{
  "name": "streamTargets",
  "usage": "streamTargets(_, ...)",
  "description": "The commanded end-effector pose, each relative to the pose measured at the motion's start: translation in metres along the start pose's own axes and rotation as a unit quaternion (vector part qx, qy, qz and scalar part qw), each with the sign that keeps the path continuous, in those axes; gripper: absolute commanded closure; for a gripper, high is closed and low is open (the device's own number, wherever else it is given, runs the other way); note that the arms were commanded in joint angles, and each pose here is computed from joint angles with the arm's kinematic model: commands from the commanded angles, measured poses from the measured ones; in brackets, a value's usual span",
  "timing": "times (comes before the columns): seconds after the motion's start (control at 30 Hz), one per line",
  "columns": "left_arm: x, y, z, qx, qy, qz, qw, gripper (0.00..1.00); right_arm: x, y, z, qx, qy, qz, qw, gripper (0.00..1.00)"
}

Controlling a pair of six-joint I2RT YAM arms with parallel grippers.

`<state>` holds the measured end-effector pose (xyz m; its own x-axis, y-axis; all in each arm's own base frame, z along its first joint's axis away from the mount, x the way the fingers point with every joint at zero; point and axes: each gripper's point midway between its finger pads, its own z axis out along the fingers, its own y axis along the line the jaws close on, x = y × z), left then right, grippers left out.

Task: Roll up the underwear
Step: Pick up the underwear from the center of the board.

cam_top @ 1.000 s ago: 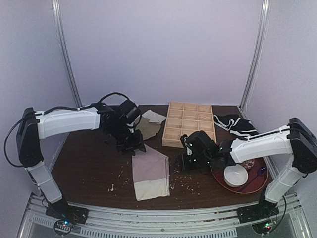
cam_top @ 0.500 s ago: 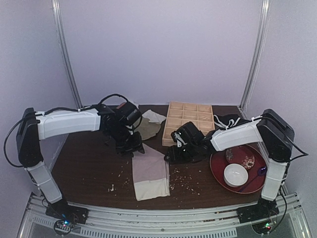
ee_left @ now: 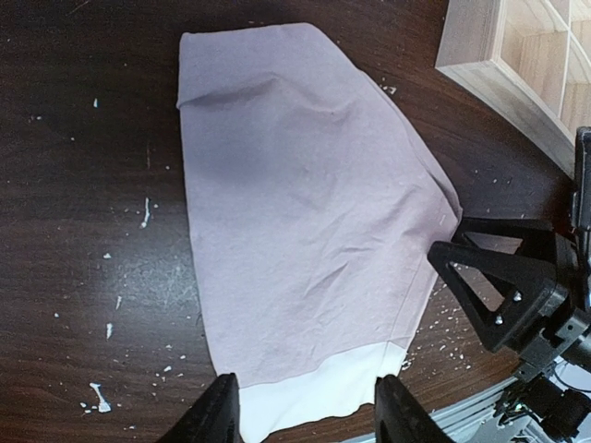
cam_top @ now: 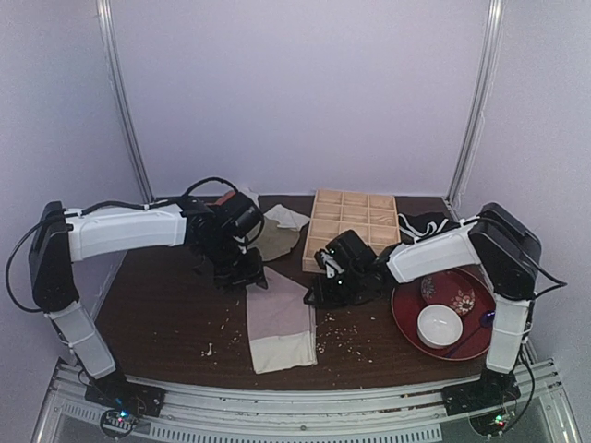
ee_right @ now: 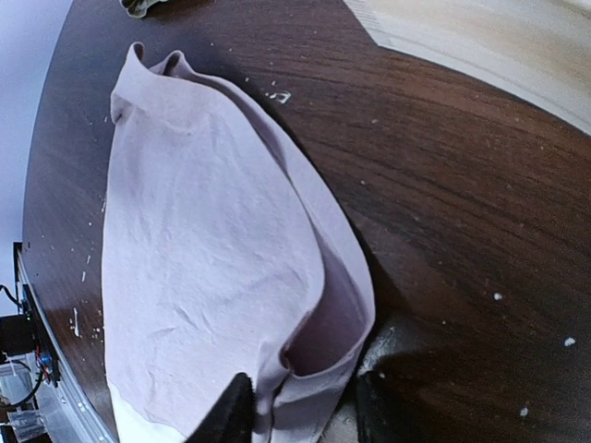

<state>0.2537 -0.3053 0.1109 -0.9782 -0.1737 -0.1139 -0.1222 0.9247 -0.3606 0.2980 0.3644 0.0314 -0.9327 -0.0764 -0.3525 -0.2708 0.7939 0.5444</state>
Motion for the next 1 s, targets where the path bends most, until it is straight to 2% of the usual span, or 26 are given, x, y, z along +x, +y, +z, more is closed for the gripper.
streamTargets(0.0,0.001,-0.002,-0.005,0.004,-0.008,0.004,1.000,0.50,-0.002,-0.004,0.005,0.010,0.008,0.003,1.000,0.69)
streamTargets(0.1,0.003,-0.005,-0.005,0.005,-0.007,0.009,1.000,0.50,-0.003,-0.002,0.004,0.007,0.005,0.003,1.000,0.78)
streamTargets(0.2,0.008,-0.008,-0.003,0.004,-0.005,0.016,1.000,0.50,-0.005,0.000,0.001,0.004,0.002,-0.001,1.000,0.93)
streamTargets(0.3,0.014,-0.012,-0.001,0.002,-0.005,0.024,1.000,0.49,-0.006,0.003,0.000,0.002,0.003,-0.005,1.000,1.00)
streamTargets(0.83,0.068,-0.053,0.027,-0.043,0.002,0.067,0.997,0.49,-0.007,0.000,0.003,0.024,0.025,0.000,0.999,1.00)
streamTargets(0.97,0.078,-0.064,0.040,-0.056,0.004,0.064,0.996,0.45,-0.004,-0.003,0.005,0.027,0.030,0.000,0.999,1.00)
